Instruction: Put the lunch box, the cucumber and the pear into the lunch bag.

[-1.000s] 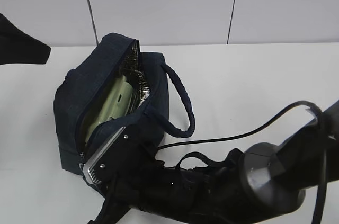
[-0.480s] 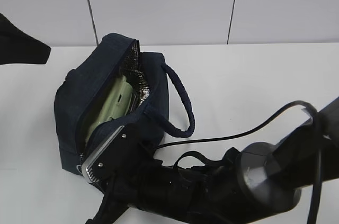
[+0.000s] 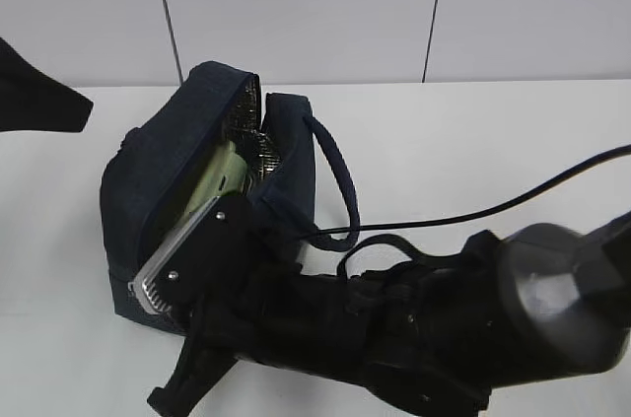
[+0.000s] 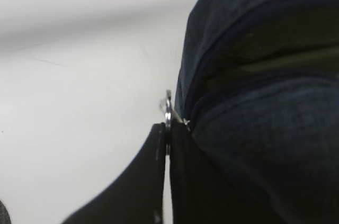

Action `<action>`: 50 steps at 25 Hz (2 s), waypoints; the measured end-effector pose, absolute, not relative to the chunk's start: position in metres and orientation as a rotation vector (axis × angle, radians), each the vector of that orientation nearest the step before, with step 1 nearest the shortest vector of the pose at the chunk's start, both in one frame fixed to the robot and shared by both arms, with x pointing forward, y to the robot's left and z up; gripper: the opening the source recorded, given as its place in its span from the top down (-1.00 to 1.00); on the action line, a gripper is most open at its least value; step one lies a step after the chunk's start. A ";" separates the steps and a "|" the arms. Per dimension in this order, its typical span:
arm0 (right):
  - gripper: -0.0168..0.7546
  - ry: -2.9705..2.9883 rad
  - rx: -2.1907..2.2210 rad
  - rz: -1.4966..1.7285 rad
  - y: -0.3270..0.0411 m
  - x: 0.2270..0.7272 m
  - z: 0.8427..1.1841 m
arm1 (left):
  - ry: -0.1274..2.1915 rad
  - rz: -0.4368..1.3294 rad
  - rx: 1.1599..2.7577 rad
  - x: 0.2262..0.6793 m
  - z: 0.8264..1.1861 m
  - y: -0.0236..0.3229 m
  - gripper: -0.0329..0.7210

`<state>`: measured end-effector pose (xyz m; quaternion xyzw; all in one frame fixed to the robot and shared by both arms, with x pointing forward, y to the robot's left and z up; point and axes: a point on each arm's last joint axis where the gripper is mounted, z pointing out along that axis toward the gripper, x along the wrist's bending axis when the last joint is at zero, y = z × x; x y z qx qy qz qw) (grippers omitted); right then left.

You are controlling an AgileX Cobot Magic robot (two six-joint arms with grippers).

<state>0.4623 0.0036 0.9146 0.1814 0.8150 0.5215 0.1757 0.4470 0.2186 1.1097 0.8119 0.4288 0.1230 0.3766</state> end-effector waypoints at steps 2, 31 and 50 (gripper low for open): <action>0.96 2.318 0.510 1.459 0.002 0.461 0.922 | 1.095 0.316 2.091 0.447 1.109 0.219 0.28; 0.96 2.274 0.482 1.426 -0.001 0.463 0.990 | 1.064 0.439 2.043 0.414 1.053 0.230 0.28; 0.96 2.292 0.466 1.317 0.008 0.476 1.021 | 1.036 0.510 2.045 0.416 1.049 0.232 0.28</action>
